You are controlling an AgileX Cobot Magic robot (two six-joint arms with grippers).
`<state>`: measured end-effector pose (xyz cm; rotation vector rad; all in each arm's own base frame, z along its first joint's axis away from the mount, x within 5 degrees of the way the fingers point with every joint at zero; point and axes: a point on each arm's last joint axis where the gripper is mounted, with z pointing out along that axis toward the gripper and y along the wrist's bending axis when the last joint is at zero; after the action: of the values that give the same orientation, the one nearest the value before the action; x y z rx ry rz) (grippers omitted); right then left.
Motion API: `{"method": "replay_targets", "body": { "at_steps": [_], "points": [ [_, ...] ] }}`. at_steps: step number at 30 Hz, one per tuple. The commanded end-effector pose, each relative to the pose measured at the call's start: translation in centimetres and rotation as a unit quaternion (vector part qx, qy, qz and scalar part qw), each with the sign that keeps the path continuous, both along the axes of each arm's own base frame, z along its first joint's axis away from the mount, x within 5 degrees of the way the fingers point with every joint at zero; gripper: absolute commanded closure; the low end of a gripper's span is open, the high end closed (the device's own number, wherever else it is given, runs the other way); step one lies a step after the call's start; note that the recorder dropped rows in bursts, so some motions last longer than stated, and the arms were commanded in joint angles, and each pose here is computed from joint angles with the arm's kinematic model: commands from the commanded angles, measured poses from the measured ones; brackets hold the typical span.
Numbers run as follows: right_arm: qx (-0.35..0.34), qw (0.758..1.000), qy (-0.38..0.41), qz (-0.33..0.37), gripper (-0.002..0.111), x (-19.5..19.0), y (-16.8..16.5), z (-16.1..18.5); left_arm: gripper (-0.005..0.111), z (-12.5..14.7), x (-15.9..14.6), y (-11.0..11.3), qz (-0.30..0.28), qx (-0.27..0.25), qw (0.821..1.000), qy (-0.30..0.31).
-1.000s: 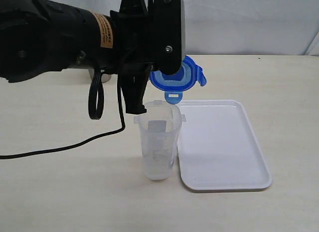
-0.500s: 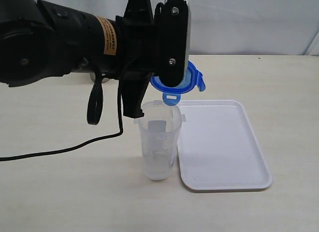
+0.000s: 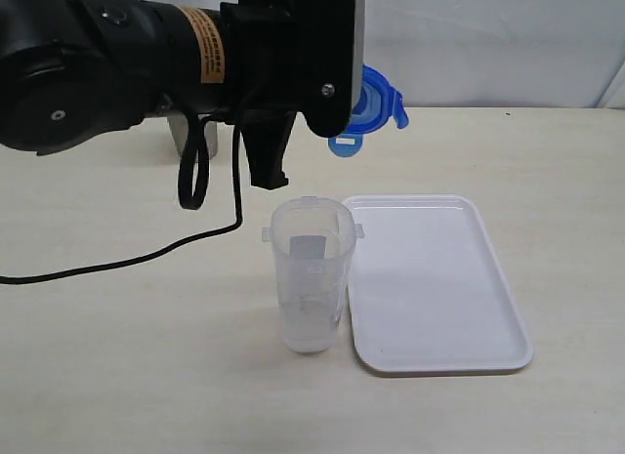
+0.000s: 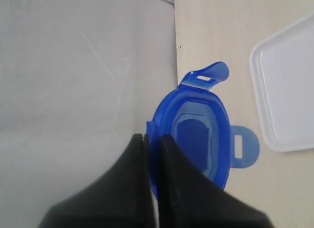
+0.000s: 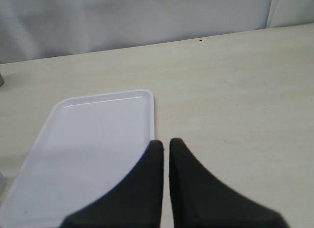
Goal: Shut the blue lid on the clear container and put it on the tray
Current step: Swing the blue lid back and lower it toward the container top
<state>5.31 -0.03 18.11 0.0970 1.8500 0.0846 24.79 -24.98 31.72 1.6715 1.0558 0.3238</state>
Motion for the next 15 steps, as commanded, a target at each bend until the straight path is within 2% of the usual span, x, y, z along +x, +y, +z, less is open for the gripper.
{"method": "replay_targets", "body": {
  "at_steps": [1, 6, 10, 12, 15],
  "points": [
    [0.001, 1.000, -0.002, -0.003, 0.104, 0.0, 0.0, -0.1, 0.107, 0.1, 0.3, 0.1, -0.021, 0.045, 0.997, -0.052],
    [0.001, 1.000, -0.002, -0.003, 0.104, 0.0, 0.0, -0.1, 0.107, -0.6, 0.7, 0.8, -0.017, 0.132, 0.988, -0.076],
    [0.001, 1.000, -0.002, -0.003, 0.104, 0.0, 0.0, -0.1, 0.107, -0.8, 1.2, 1.8, 0.028, 0.177, 0.980, -0.086],
    [0.001, 1.000, -0.002, -0.003, 0.104, 0.0, 0.0, -0.1, 0.107, -0.4, 1.7, 2.4, 0.078, 0.172, 0.977, -0.097],
    [0.001, 1.000, -0.002, -0.003, 0.104, 0.0, 0.0, -0.1, 0.107, 0.5, 2.1, 3.0, 0.171, 0.104, 0.974, -0.105]
  ]
}}
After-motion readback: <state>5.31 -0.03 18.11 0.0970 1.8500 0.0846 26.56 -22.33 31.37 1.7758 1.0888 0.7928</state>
